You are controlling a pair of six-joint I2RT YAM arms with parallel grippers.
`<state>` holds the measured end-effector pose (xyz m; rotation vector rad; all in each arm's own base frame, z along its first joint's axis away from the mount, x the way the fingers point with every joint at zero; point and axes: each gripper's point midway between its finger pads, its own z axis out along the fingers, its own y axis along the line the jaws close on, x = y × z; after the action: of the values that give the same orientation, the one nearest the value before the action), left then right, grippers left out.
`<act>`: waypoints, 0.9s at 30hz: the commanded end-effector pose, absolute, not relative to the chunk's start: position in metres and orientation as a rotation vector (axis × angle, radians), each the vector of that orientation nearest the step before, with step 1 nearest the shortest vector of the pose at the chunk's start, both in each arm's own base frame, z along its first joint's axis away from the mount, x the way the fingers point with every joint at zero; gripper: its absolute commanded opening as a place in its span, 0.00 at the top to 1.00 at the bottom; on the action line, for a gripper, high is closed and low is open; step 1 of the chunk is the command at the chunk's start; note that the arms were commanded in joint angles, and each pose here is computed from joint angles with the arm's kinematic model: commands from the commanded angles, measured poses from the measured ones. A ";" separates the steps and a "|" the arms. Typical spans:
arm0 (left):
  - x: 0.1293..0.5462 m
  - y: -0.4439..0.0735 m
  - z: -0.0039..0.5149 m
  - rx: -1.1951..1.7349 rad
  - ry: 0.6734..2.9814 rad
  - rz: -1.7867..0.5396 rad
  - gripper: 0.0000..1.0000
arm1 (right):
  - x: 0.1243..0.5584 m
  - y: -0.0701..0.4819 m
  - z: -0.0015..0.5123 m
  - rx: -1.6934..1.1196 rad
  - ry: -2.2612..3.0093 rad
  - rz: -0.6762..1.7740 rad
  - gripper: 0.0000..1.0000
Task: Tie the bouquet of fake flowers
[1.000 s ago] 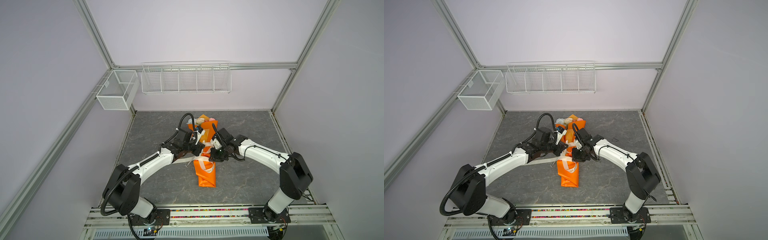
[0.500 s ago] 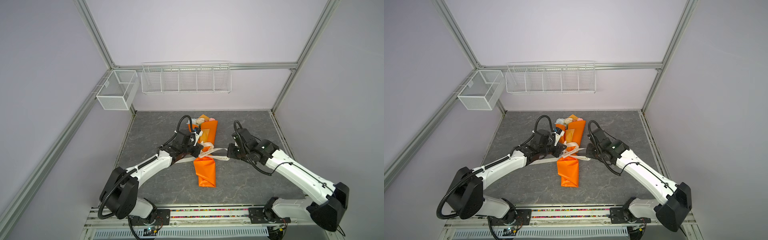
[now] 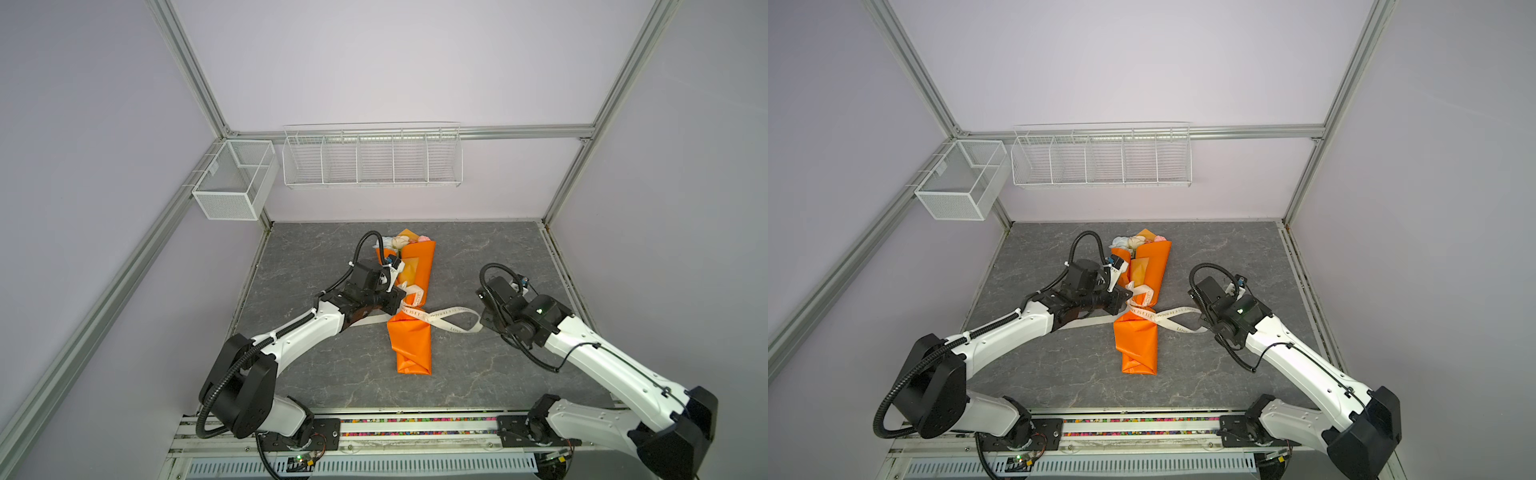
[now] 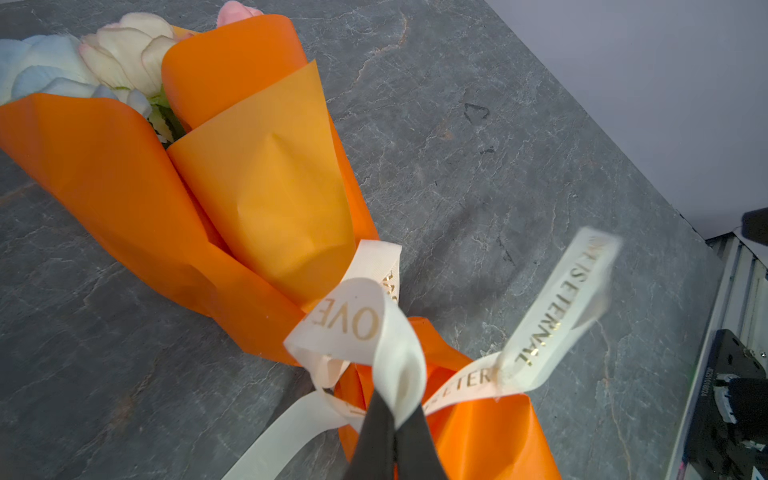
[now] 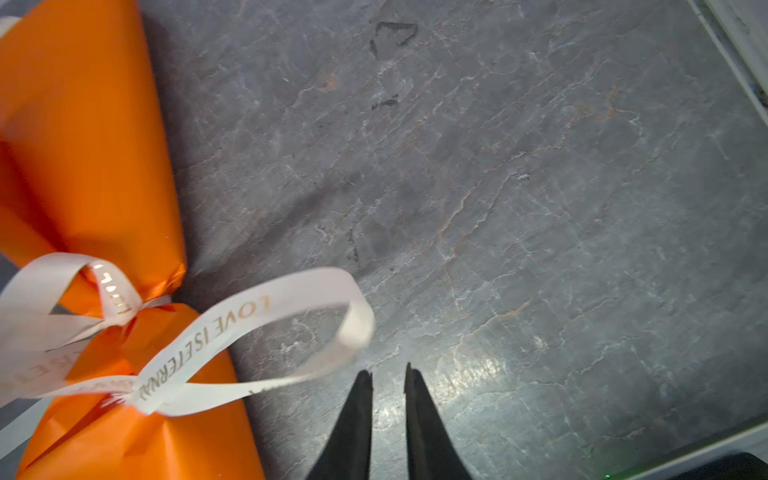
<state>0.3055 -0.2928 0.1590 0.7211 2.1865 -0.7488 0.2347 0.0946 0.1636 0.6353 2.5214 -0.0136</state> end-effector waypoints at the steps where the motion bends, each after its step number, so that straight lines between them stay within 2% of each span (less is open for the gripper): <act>1: 0.301 -0.292 0.165 0.725 2.162 -0.763 1.00 | 0.223 0.066 0.147 0.707 2.562 -0.202 0.80; 4: 0.300 -0.292 0.166 0.728 2.162 -0.765 1.00 | 0.227 0.054 0.149 0.697 2.570 -0.236 0.78; 6: 0.299 -0.291 0.167 0.728 2.159 -0.764 1.00 | 0.235 0.063 0.148 0.656 2.592 -0.145 0.77; 11: 0.298 -0.289 0.170 0.729 2.156 -0.755 1.00 | 0.265 0.155 0.152 0.225 2.650 0.425 0.72; 12: 0.298 -0.289 0.170 0.731 2.154 -0.756 1.00 | 0.265 0.173 0.151 0.158 2.670 0.527 0.60; 14: 0.296 -0.288 0.171 0.733 2.151 -0.758 1.00 | 0.263 0.210 0.149 -0.039 2.702 0.723 0.57; 17: 0.295 -0.288 0.171 0.736 2.153 -0.763 1.00 | 0.264 0.210 0.131 -0.209 2.751 0.487 0.56; 22: 0.293 -0.290 0.167 0.748 2.163 -0.778 1.00 | 0.291 0.169 0.081 -0.251 2.848 -0.004 0.54; 25: 0.293 -0.291 0.167 0.754 2.172 -0.782 1.00 | 0.301 0.161 0.067 -0.184 2.912 -0.093 0.54; 27: 0.293 -0.291 0.167 0.753 2.171 -0.785 1.00 | 0.305 0.175 0.063 -0.202 2.910 0.009 0.53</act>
<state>0.2968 -0.2895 0.1681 0.7301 2.1690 -0.7694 0.3019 0.1787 0.0597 -0.1593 2.9126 0.0370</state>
